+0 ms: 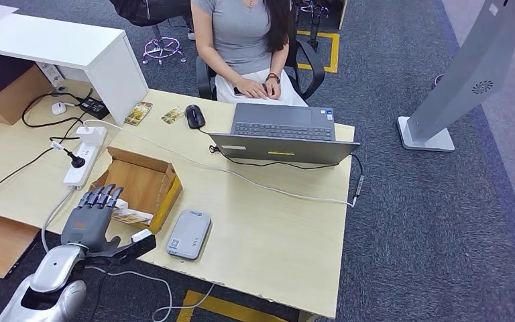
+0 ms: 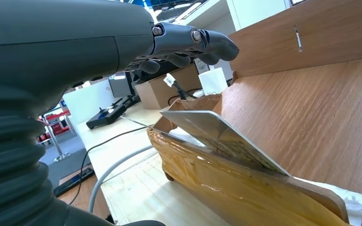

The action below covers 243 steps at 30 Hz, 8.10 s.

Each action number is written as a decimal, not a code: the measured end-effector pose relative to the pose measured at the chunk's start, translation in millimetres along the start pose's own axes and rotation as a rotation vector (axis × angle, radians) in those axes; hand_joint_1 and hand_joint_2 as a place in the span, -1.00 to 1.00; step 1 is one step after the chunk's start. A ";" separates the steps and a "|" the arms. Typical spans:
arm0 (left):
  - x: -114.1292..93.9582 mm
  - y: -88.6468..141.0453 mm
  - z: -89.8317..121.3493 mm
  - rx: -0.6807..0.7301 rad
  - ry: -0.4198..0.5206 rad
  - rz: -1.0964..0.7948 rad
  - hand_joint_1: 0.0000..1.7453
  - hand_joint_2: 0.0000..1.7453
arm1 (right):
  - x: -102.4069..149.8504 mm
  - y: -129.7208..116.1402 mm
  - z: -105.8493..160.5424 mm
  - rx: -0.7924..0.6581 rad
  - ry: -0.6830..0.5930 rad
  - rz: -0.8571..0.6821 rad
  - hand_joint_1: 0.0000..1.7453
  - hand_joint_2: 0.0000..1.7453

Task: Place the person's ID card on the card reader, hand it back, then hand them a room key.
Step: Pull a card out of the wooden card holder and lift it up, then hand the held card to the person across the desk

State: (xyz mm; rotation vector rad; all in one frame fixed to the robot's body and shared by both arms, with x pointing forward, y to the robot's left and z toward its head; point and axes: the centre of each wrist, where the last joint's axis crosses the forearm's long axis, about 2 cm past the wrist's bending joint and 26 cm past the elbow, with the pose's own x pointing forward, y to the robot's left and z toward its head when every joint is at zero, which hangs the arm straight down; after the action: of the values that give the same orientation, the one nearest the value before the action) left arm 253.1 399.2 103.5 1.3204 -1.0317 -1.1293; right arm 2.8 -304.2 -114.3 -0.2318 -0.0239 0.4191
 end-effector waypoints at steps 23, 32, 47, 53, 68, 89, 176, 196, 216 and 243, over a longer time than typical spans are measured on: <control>18.2 11.7 -14.2 0.048 -0.012 0.042 -1.00 1.00 | 0.6 -1.0 -0.1 -0.006 -0.004 0.014 -1.00 1.00; 19.5 11.9 -14.5 0.047 -0.014 0.044 -1.00 1.00 | 0.6 -1.2 -0.2 -0.006 -0.004 0.015 -1.00 1.00; 21.6 11.4 -14.2 0.044 -0.022 0.044 -1.00 1.00 | 0.5 -1.4 -0.2 -0.007 -0.004 0.016 -1.00 1.00; 22.1 11.3 -14.1 0.043 -0.024 0.044 -1.00 1.00 | 0.4 -1.6 -0.3 -0.007 -0.004 0.016 -1.00 1.00; 21.8 10.2 -13.8 -0.003 -0.044 0.078 1.00 1.00 | 0.3 -2.1 -0.4 -0.008 -0.004 0.016 -1.00 1.00; 19.5 10.8 -13.7 -0.023 -0.044 0.100 1.00 1.00 | 0.1 -2.3 -0.4 -0.007 -0.004 0.018 -1.00 1.00; 35.8 181.0 -151.4 0.342 0.015 -0.022 -1.00 1.00 | -0.6 -7.5 -1.5 -0.004 -0.033 0.073 -1.00 1.00; 41.3 157.1 -105.1 0.362 -0.205 0.295 -1.00 1.00 | -2.8 -6.7 -1.4 -0.007 -0.047 0.068 -1.00 1.00; 31.1 158.0 -78.3 0.407 -0.218 0.353 -1.00 1.00 | -3.9 -6.8 -1.5 -0.007 -0.046 0.052 -1.00 1.00; -117.5 38.9 205.7 0.557 0.231 1.171 -1.00 1.00 | -16.2 6.8 1.2 -0.062 -0.050 -0.078 -1.00 1.00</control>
State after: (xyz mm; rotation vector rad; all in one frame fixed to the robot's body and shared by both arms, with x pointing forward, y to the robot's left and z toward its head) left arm 30.7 475.4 152.6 0.9128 -1.6554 0.2007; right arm -14.8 -304.5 -114.3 -0.2808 -0.0949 0.3465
